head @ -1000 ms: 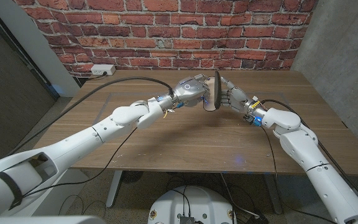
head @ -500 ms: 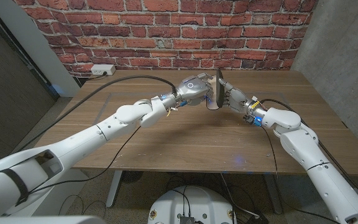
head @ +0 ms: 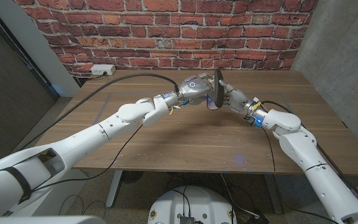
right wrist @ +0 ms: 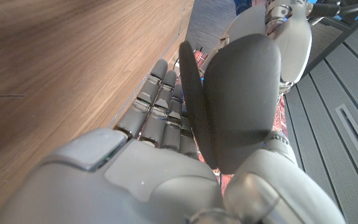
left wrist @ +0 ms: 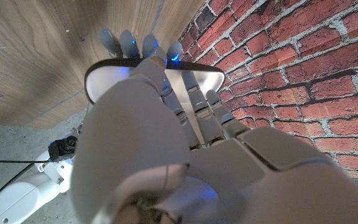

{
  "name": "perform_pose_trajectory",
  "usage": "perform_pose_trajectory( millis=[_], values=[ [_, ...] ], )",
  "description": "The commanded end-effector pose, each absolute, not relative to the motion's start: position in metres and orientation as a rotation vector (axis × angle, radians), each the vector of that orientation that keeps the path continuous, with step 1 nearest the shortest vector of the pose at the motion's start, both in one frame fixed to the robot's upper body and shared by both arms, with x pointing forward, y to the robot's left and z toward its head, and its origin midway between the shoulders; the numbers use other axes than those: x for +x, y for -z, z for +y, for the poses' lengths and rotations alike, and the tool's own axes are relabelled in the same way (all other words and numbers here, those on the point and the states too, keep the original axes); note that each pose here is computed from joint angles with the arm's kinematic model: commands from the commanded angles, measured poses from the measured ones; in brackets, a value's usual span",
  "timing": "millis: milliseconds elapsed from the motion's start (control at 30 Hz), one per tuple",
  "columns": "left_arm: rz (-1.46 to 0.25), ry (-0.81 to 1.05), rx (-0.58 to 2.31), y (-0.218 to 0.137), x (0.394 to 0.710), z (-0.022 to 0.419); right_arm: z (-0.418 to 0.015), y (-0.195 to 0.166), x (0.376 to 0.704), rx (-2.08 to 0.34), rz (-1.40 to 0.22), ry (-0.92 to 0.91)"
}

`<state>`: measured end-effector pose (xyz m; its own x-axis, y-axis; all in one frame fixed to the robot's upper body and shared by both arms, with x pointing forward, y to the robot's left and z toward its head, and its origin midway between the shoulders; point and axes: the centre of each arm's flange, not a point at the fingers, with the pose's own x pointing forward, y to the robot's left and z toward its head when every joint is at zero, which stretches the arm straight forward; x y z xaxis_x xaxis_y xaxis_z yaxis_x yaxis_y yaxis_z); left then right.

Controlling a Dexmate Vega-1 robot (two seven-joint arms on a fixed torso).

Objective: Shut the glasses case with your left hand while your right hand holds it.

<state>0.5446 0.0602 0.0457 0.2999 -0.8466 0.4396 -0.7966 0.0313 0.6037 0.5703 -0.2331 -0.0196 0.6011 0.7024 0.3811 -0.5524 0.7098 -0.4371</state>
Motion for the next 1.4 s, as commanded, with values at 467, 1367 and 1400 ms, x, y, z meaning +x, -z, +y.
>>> perform_pose_trajectory(
  millis=[467,1367,1400],
  values=[
    [-1.463,0.087,1.791,-0.053,0.532,0.055,-0.232,0.033,0.584,-0.137,-0.578,-0.794],
    [-1.433,0.085,1.824,-0.050,0.525,0.062,-0.230,0.035,0.594,-0.097,-0.570,-0.811],
    [-1.431,0.083,1.834,-0.051,0.524,0.063,-0.230,0.035,0.594,-0.095,-0.569,-0.810]
  ],
)
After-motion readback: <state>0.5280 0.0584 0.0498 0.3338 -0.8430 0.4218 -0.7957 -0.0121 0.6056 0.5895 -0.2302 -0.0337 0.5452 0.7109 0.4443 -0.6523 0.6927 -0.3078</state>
